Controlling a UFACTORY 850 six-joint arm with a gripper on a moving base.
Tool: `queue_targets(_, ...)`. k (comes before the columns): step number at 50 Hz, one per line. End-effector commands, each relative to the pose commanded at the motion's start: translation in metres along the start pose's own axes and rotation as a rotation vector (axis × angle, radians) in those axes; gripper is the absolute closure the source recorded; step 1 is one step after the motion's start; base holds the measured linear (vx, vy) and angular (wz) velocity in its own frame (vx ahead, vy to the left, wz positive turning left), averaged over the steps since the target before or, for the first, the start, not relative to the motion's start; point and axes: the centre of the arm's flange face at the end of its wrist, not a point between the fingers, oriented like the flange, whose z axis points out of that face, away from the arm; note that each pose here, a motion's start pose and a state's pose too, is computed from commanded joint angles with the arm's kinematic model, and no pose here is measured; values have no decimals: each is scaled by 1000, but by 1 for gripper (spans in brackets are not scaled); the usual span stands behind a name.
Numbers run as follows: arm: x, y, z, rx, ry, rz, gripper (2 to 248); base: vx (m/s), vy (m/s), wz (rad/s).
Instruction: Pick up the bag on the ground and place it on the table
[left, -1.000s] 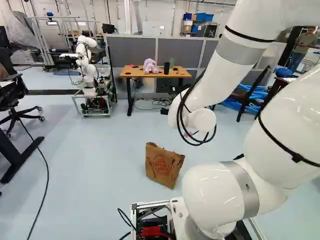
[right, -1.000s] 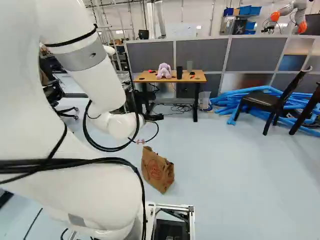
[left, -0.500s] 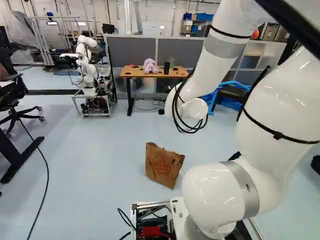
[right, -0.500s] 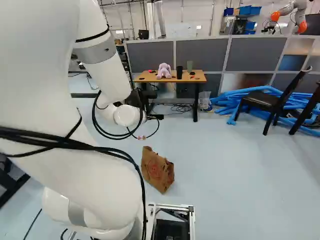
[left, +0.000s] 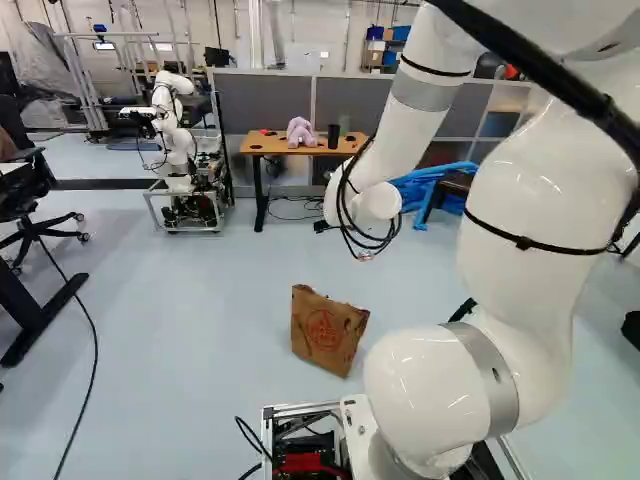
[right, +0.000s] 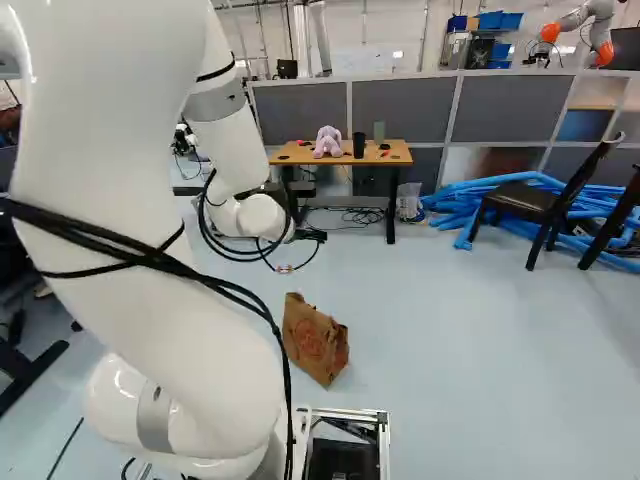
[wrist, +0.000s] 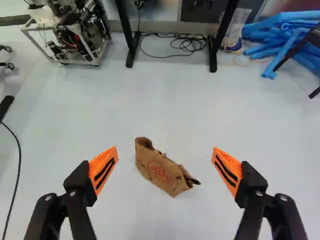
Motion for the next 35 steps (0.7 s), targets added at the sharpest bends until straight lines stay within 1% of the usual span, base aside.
queue_targets(22, 6, -4, 53, 6, -185, -7, 3, 0, 0, 0)
queue_targets(35, 8, -7, 85, 8, -275, -11, 3, 0, 0, 0)
